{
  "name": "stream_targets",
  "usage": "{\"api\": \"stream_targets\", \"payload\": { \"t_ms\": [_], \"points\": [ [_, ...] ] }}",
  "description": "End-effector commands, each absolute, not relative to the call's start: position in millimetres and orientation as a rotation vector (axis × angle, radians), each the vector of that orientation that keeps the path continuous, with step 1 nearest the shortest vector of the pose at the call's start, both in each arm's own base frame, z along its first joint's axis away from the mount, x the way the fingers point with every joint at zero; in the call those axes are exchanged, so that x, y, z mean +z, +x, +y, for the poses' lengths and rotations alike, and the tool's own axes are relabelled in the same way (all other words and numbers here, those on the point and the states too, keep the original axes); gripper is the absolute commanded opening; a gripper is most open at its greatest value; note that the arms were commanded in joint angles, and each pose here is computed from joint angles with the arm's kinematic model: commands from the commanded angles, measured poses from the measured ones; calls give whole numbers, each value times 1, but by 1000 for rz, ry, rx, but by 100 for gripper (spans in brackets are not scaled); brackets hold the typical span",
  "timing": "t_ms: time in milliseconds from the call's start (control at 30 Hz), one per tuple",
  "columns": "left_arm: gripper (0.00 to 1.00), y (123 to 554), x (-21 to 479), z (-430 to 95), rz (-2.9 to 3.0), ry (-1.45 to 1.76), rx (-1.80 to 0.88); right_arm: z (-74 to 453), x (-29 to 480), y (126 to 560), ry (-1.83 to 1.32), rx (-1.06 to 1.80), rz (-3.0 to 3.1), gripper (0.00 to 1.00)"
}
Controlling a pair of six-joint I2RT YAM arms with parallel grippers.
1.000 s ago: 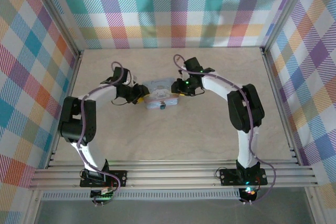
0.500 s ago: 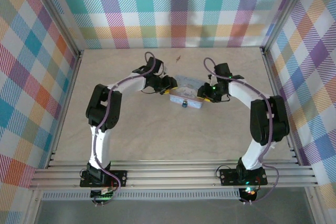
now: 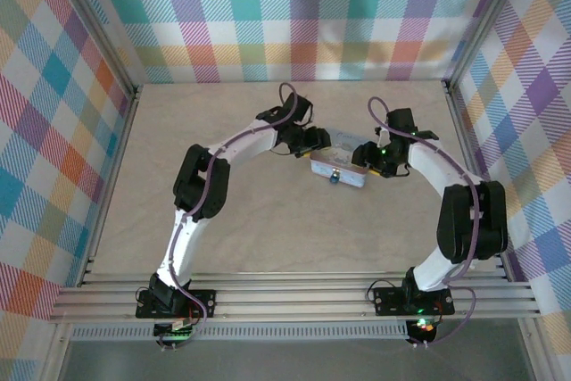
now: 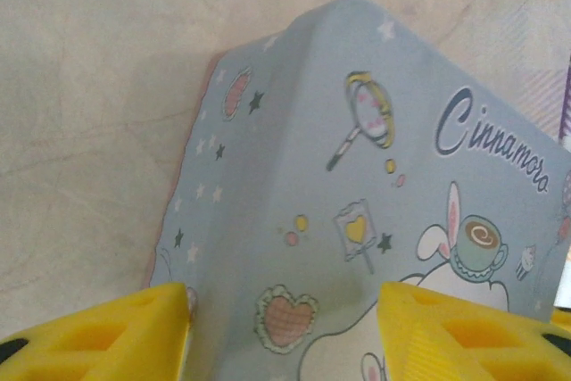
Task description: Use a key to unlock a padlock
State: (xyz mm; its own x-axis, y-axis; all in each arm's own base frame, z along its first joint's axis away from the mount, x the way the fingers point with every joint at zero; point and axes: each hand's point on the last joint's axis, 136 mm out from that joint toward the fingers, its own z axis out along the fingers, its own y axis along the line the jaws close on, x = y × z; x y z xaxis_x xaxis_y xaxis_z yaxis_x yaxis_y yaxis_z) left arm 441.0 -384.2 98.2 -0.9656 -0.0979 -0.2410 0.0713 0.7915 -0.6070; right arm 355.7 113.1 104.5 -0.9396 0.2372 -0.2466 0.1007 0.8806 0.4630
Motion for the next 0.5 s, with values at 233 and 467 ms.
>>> {"api": "stream_targets", "payload": {
  "t_ms": [233, 467],
  "points": [
    [63, 484, 144, -357, 2638, 133, -720, 111, 163, 361, 191, 624, 2611, 61],
    [60, 552, 130, -321, 2531, 60, -613, 111, 169, 357, 203, 637, 2582, 62]
  ]
}}
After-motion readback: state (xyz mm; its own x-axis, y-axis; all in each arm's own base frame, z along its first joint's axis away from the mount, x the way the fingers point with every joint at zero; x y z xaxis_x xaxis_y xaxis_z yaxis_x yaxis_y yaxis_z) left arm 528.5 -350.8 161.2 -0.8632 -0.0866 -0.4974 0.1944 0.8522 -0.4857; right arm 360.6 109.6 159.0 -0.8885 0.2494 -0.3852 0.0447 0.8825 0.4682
